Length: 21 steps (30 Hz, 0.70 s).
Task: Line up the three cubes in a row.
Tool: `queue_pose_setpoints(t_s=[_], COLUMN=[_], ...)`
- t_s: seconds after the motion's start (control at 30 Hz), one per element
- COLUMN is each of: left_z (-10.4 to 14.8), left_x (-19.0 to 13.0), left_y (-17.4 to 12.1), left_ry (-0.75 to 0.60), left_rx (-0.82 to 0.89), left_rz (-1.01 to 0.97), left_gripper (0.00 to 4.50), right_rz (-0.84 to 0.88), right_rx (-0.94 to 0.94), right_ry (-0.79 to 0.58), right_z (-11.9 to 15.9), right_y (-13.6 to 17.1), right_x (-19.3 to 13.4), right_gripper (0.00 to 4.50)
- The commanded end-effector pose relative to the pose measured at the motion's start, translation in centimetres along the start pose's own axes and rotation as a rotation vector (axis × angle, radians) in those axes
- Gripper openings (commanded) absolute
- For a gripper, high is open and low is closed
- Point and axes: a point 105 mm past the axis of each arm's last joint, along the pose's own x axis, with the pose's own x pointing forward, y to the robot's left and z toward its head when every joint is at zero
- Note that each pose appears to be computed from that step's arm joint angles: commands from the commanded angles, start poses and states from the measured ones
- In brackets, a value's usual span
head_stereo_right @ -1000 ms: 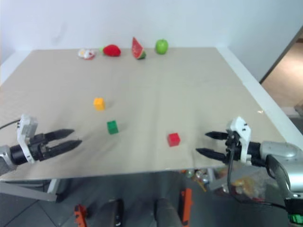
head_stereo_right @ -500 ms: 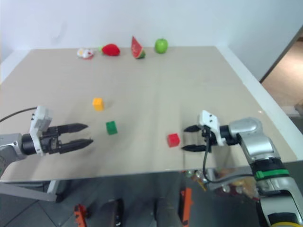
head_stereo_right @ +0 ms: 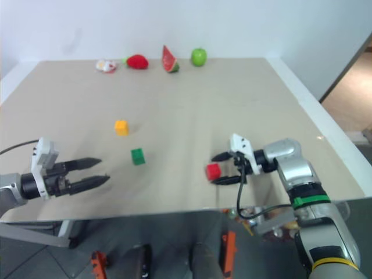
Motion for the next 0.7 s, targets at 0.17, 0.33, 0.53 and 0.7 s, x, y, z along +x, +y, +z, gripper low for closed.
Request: queue_pose_setpoints(t_s=[0.17,0.33,0.53,0.7], left_z=[0.5,0.5,0.2,0.2], left_x=[0.1,0.4,0.8,0.8], left_y=[-0.3,0.0,0.1,0.4], left_ry=[-0.028,-0.036,-0.043,-0.045], left_rx=[0.028,0.026,0.008,-0.002], left_rz=[0.011,0.017,0.011,0.013], left_gripper=[4.35,4.35,4.35,4.35], right_rz=[0.011,-0.003,-0.09,-0.03], right_rx=[-0.014,-0.021,-0.06,-0.117], right_ry=[-0.029,-0.021,0.007,0.017], right_z=[1.0,1.0,1.6,2.5], right_y=[-0.5,-0.7,-3.1,-3.3], right_x=[-0.5,-0.7,-1.4,-1.1], right_gripper=[1.97,1.23,1.23,1.23])
